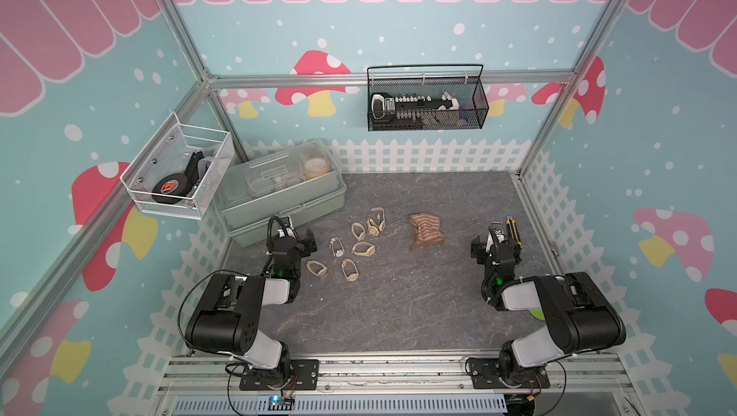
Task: Wipe the watch dial
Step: Reset both arms
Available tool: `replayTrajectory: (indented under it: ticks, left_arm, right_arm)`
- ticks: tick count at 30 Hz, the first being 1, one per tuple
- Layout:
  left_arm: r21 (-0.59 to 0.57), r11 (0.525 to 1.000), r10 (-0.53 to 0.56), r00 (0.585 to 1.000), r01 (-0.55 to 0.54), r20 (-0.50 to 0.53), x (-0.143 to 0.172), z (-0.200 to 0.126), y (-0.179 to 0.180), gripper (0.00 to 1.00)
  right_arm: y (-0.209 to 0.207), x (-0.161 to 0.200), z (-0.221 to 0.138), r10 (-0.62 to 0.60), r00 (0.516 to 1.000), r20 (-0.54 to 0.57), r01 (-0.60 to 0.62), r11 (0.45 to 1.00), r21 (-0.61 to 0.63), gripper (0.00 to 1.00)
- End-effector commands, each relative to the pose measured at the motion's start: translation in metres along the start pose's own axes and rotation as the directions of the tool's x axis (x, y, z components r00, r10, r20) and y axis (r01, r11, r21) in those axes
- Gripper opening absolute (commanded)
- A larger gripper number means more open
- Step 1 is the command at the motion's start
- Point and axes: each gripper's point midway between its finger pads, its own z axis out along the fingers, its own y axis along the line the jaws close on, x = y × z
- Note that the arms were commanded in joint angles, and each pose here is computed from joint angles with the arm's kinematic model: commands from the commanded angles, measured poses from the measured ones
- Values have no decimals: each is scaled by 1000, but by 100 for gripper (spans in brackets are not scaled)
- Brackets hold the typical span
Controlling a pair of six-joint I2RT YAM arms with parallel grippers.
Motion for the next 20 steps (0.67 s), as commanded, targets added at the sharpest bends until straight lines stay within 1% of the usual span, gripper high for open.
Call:
replayTrajectory:
  ticks: [1, 3, 5, 20]
  left_arm:
    - [2, 1000, 20, 999, -20, 50, -18, 2, -2, 99]
    - [-3, 1000, 21, 998, -21, 65, -19, 1, -1, 99]
    - [-1, 1000, 21, 998, -21, 55, -18, 1, -1, 99]
    - [7, 1000, 17, 998, -18, 56, -19, 2, -2, 99]
  right_arm:
    - [-3, -14, 2, 8, 999, 42, -9, 1000, 10, 99]
    - [-3, -16, 2, 10, 998, 57, -11, 1000, 11, 99]
    - [-3, -14, 2, 9, 999, 44, -9, 1000, 9, 99]
    - [-3, -15, 2, 10, 999, 49, -10, 1000, 10, 99]
